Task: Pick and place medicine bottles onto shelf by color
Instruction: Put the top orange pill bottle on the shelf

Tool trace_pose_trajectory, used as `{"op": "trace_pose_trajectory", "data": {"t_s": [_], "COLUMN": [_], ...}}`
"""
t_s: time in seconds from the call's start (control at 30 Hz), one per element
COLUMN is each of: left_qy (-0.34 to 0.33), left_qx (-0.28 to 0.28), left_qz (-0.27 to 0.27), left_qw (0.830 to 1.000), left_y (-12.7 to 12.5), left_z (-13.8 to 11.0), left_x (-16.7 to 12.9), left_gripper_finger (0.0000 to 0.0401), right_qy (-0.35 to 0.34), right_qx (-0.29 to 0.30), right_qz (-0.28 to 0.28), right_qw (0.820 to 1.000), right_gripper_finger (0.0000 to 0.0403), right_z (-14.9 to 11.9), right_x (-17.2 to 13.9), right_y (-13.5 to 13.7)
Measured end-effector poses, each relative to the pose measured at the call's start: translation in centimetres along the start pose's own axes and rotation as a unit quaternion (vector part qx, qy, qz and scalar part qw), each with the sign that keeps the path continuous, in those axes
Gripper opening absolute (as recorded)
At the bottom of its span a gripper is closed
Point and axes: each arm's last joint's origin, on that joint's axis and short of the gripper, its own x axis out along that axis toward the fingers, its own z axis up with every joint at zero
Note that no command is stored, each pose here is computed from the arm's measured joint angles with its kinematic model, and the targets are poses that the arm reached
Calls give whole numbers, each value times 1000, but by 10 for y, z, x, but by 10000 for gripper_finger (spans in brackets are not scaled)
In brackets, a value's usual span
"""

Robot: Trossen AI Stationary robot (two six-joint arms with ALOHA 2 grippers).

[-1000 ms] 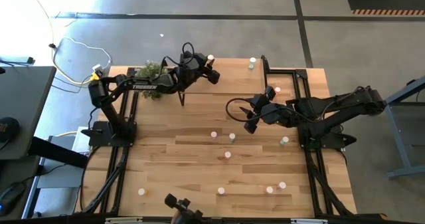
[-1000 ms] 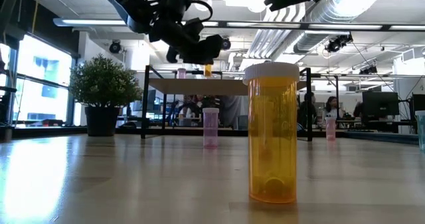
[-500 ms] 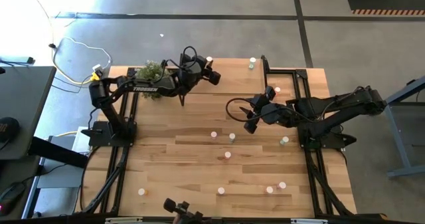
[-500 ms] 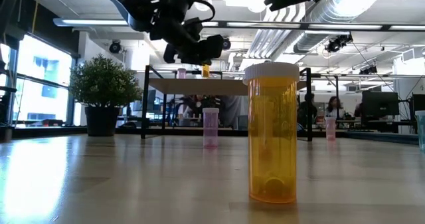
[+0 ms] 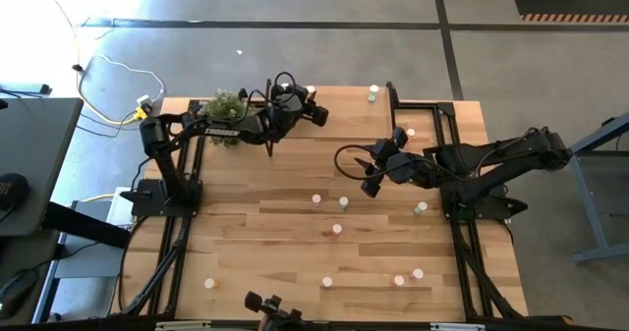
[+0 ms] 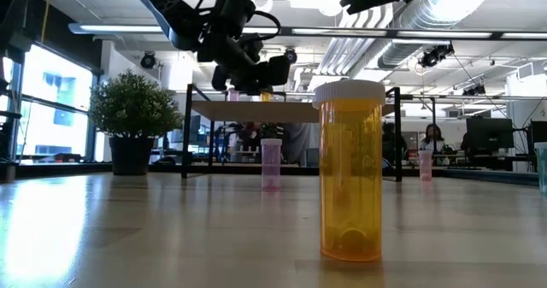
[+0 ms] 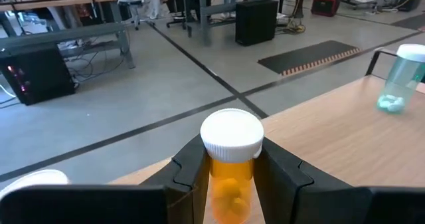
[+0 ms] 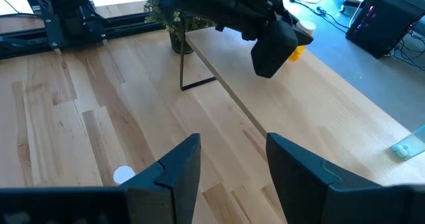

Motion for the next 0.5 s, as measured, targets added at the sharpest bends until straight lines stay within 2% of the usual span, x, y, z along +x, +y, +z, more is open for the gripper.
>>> {"op": "trace_pose_trajectory", "data": {"t_s": [0.5], "left_qy": [1], "left_qx": [-21], "left_qz": [-7], "left_qw": [1000], "left_y": [1], "left_z": [-2], "left_x": [3], "left_gripper_finger": [90], "right_qy": [0], "right_qx": [0], "right_qz": [0], "right_qw": [1000], "right_gripper_finger": [163], "right_z": [0], "right_x": [0], "right_y": [0]}}
